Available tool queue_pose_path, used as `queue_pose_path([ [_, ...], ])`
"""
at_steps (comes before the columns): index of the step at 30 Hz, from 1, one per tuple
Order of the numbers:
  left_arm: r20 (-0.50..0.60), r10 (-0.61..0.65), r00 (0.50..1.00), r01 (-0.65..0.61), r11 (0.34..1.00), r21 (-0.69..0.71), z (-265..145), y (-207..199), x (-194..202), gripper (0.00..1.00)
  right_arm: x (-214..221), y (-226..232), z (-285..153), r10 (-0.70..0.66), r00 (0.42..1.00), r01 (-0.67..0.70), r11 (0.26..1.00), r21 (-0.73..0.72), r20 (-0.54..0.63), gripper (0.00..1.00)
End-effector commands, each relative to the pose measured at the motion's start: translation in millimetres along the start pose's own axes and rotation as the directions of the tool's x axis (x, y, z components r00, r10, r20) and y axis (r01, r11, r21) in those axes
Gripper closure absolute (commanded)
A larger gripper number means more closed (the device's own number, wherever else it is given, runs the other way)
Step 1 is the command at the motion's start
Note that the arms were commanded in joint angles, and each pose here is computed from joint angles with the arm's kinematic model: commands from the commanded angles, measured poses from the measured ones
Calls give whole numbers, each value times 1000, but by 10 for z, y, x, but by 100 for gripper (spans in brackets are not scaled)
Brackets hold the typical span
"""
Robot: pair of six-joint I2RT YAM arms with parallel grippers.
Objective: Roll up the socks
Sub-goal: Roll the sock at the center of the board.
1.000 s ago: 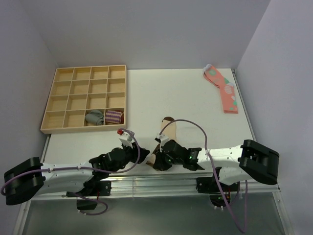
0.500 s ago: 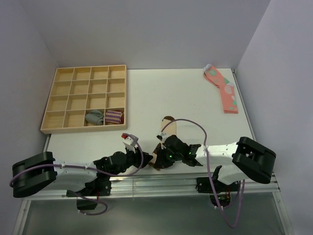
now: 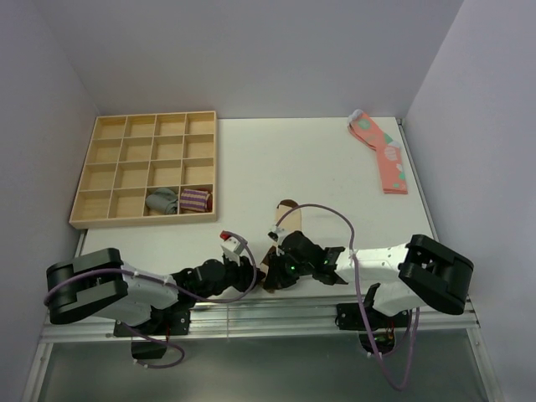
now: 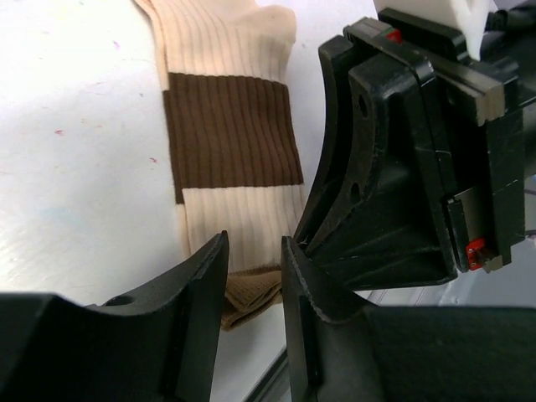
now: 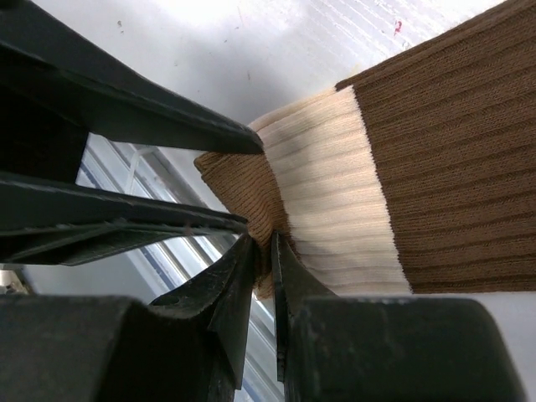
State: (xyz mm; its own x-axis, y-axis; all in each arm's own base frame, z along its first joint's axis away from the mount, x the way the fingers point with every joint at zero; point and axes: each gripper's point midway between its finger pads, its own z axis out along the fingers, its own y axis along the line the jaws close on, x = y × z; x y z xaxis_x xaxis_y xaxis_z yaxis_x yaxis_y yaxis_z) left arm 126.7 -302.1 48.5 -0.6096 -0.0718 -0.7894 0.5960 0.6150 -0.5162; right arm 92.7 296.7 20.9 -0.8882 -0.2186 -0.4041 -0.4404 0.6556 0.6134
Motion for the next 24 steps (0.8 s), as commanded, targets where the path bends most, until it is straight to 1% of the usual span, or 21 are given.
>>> queue_pose_path([
  [1, 46, 6, 999, -11, 993, 118, 78, -311, -174, 63, -38, 54, -53, 7, 1000, -6, 1000, -30, 18, 80],
  [7, 12, 8, 1000, -10, 991, 131, 115, -321, -79, 64, -38, -11, -110, 20, 999, -19, 1000, -22, 32, 80],
  [11, -8, -1, 1000, 2, 993, 121, 128, -286, -13, 67, -58, -51, -134, 34, 998, -33, 999, -16, 44, 80],
  [16, -29, -7, 1000, 10, 995, 100, 132, -227, 63, 73, -83, -83, -163, 42, 997, -41, 999, -14, 62, 80],
  [17, -26, -12, 1000, 14, 995, 95, 137, -223, 54, 76, -99, -77, -174, 42, 997, -41, 999, -16, 68, 80],
  [24, -25, -16, 1000, 18, 998, 66, 115, -171, 44, 83, -121, -89, -204, 41, 996, -40, 999, -14, 79, 81],
])
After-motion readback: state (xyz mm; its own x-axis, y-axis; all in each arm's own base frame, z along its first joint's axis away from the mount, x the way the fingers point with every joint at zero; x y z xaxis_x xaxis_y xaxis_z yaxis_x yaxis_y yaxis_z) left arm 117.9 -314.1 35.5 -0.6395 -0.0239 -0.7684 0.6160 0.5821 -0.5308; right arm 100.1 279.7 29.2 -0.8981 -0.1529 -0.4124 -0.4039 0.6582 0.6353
